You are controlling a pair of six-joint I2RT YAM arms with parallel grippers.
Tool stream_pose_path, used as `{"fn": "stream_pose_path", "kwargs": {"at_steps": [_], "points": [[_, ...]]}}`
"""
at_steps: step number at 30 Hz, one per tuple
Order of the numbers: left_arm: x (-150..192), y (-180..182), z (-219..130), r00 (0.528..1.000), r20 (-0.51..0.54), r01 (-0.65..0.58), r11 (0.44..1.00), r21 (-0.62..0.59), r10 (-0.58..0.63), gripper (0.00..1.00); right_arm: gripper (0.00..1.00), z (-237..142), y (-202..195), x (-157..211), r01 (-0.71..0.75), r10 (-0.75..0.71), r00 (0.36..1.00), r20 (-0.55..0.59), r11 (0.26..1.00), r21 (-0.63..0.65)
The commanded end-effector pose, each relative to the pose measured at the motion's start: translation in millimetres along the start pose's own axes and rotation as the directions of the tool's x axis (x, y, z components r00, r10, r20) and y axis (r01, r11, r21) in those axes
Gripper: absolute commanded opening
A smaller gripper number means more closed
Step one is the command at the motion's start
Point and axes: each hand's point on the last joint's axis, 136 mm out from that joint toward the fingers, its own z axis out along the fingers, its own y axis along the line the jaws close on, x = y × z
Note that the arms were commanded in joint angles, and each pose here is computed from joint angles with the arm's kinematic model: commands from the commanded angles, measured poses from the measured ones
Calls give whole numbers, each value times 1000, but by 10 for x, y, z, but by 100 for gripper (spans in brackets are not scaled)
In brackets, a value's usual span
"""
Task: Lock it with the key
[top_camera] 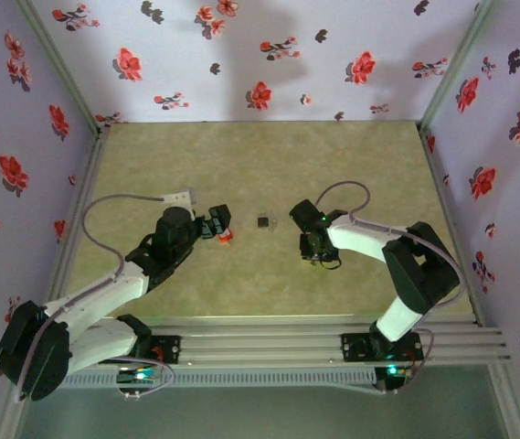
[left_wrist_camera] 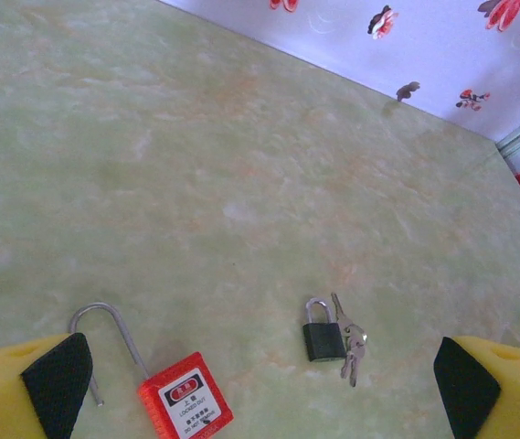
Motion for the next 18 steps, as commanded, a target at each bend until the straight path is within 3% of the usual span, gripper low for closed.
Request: {"fn": "stream_pose_path", "kwargs": {"at_steps": [1, 10, 18], "points": [[-52, -82, -24, 1000, 9, 9, 1000, 24, -10, 100, 33, 154, -177, -338, -68, 58, 992, 113, 994, 86], [-45, -85, -20, 1000, 6, 7, 1000, 24, -7, 100, 33, 235, -317, -414, -24, -1, 993, 118, 977, 211], [-44, -84, -18, 1000, 6, 6, 1000, 24, -6, 100, 28, 330, -255, -422, -12, -8, 995, 103, 981, 192]]}}
